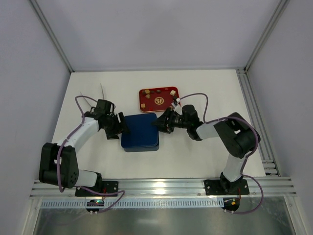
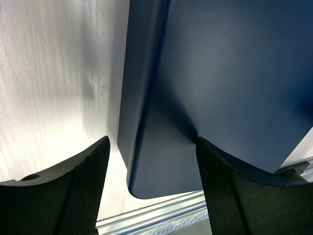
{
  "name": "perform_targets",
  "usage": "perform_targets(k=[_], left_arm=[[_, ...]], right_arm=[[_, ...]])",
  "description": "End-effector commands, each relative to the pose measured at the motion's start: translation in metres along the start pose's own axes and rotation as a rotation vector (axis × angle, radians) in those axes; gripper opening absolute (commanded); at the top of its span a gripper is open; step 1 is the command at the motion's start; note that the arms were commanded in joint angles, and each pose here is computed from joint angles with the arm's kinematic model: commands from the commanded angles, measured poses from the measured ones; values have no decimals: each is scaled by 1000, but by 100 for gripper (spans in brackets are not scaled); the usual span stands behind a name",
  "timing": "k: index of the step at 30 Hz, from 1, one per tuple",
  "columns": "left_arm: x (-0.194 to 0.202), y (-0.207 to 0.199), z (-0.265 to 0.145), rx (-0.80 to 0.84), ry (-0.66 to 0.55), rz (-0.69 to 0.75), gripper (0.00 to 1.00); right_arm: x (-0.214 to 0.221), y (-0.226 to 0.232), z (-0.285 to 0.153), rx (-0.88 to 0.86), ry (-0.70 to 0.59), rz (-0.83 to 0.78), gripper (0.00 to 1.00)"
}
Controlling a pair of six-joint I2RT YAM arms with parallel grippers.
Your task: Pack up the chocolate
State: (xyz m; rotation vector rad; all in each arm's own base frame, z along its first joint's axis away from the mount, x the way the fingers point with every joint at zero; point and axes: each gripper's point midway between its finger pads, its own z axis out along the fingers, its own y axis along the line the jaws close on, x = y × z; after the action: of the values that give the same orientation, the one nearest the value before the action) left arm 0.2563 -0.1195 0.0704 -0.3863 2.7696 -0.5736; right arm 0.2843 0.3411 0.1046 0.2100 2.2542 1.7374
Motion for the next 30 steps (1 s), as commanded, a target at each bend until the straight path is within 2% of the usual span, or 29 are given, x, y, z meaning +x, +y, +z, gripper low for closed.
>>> perform_targets(k=[1,15,24,30], left_arm=[[-16,-13,-2,19,-54,21,70],[-18,-20,-1,18,-55,41,69],[-22,-25,-3,2,-48,85,69],[-22,-28,-2,-9,-33,112,69]], right_arm=[[-9,13,-6,13,-28,-83,59],[-16,1,-25,96,-60,-106,61],[-23,-18,-38,271,-77,-182,62],[-25,-21,-37,311,-78,-222,64]])
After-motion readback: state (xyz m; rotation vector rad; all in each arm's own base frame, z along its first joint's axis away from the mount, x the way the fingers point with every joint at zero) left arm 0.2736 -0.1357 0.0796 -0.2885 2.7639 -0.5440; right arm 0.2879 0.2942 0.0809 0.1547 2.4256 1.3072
